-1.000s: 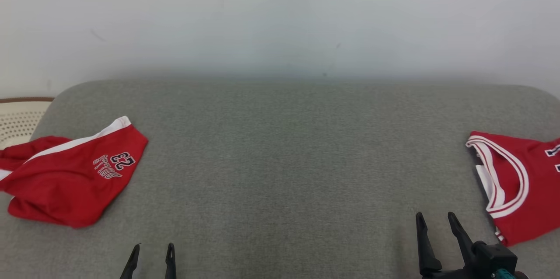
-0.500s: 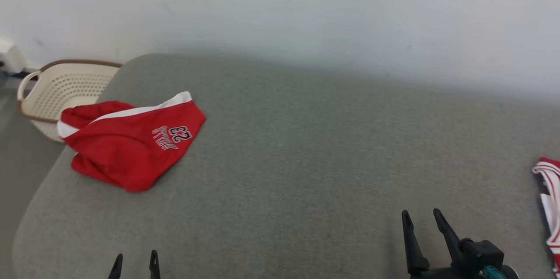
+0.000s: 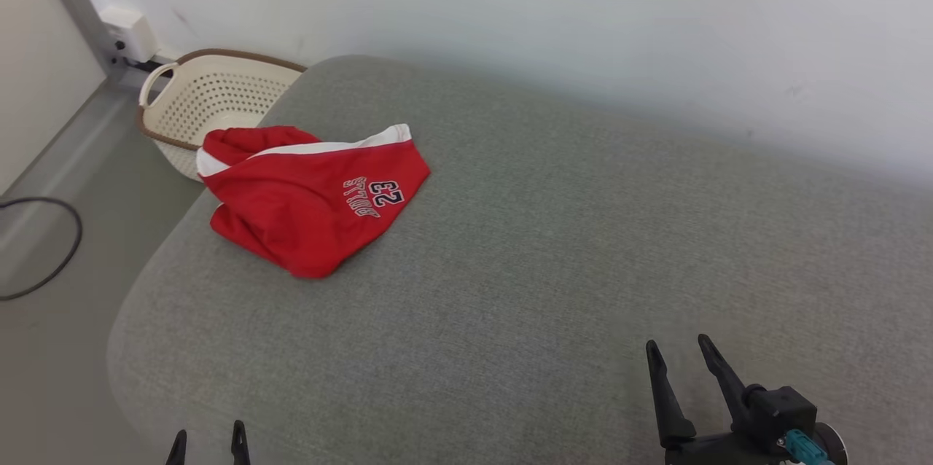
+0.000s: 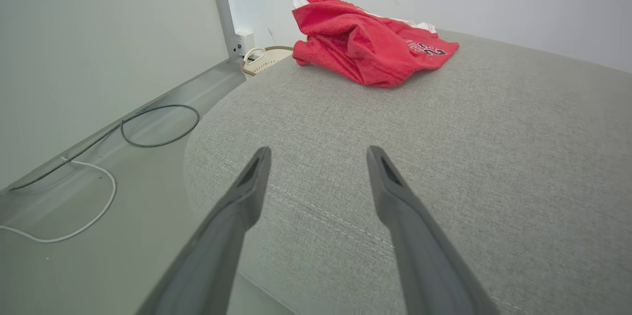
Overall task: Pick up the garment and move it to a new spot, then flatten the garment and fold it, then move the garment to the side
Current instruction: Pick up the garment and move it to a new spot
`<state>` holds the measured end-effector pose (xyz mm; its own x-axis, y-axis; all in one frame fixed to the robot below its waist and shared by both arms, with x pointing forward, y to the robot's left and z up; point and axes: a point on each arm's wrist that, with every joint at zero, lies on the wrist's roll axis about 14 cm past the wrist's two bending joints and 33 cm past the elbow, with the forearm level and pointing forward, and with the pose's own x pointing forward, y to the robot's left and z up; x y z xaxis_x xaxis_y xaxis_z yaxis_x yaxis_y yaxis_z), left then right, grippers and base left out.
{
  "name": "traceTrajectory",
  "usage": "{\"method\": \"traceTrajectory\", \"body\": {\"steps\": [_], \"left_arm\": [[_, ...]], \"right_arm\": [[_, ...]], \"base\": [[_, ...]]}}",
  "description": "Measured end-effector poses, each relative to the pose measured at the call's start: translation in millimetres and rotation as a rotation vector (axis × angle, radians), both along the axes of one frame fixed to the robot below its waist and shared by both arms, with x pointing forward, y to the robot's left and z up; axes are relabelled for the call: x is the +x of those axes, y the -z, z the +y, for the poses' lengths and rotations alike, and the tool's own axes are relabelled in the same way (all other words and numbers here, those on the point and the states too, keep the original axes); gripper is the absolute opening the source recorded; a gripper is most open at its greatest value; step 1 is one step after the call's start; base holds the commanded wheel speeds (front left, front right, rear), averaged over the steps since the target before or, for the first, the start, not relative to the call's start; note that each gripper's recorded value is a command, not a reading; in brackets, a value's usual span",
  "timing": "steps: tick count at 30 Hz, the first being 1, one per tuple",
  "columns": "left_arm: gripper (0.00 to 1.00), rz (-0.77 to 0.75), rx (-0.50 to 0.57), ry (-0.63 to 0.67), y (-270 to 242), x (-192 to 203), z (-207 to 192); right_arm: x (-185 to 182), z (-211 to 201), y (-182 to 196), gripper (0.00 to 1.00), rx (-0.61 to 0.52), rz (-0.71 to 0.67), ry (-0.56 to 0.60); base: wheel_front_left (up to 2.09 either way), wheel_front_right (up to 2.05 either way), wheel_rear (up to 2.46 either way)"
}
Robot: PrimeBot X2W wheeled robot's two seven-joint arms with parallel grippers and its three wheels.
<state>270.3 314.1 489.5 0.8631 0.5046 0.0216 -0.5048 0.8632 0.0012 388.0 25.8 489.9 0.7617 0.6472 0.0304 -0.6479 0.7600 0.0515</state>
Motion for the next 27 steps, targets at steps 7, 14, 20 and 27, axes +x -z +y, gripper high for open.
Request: {"method": "traceTrajectory", "body": {"steps": [7,14,20,27], "left_arm": [[1.00,0.011,-0.074,-0.020,11.8,2.1,16.5],[1.00,-0.003,-0.097,0.004,7.3,38.9,29.2],[1.00,-0.015,-0.042,0.047,-12.7,91.6,50.4],[1.00,0.013,0.020,0.126,-25.1,163.5,59.7]], "right_arm": [[6.3,13.9,1.6,1.00,0.005,0.001,-0.044],[22.7,6.8,7.0,1.00,-0.005,-0.004,-0.037],[41.1,-3.2,14.4,1.00,-0.014,-0.007,-0.024],[60.1,-32.5,36.8,1.00,-0.041,0.027,0.041]], "base": [[0.00,0.00,0.00],[0.00,0.00,0.00],[0.00,0.00,0.00],[0.00,0.00,0.00]]}}
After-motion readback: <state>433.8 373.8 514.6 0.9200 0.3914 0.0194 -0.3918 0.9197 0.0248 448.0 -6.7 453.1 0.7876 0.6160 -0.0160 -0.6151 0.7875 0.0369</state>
